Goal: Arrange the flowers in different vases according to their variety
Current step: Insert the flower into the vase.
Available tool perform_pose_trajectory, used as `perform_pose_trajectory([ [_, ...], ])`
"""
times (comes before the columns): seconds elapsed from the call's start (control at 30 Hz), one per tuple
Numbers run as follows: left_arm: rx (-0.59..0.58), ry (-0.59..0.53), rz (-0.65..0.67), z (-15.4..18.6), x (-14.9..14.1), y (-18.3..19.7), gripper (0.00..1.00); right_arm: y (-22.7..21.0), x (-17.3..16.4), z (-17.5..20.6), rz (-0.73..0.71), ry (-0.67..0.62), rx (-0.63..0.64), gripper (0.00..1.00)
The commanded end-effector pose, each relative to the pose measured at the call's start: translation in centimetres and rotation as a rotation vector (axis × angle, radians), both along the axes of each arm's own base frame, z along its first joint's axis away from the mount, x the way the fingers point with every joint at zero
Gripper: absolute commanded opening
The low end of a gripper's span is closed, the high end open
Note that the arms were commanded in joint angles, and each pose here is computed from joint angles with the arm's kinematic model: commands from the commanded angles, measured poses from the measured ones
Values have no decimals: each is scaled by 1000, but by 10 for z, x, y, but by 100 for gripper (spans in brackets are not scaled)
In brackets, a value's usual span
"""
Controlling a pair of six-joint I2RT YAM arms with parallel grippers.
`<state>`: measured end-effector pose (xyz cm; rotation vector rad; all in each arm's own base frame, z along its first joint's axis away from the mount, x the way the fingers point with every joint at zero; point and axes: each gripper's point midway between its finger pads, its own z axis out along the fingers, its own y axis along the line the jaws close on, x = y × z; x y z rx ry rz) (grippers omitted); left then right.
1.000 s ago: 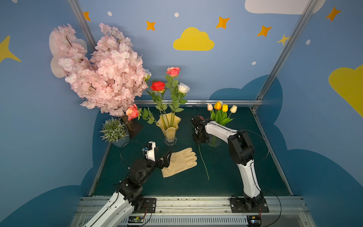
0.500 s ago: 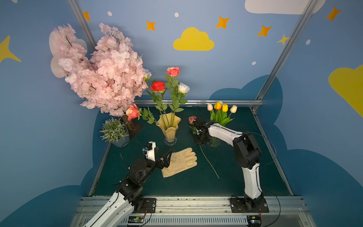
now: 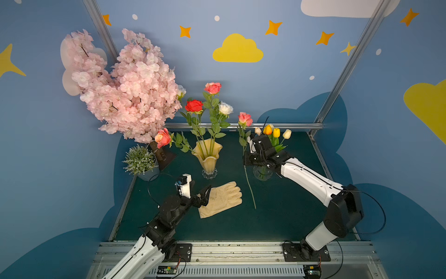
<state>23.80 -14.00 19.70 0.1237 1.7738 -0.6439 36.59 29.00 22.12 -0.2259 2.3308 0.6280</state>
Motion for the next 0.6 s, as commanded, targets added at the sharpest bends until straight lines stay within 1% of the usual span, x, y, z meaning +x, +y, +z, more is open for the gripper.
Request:
perform_pose_trajectory([
  [0.0, -6, -41, -9, 10, -1, -1, 100, 6, 0, 71, -4, -180, 171, 0],
  [0.17, -7, -44, -7, 10, -1, -1, 100, 5, -12, 149, 14, -376, 352, 0],
  [0.37, -7, -43, -4, 10, -1, 0, 100, 12, -32, 228, 77, -567, 487, 0],
  [0.57, -6, -43, -3, 10, -1, 0, 100, 36, -53, 285, 171, -731, 593, 0],
])
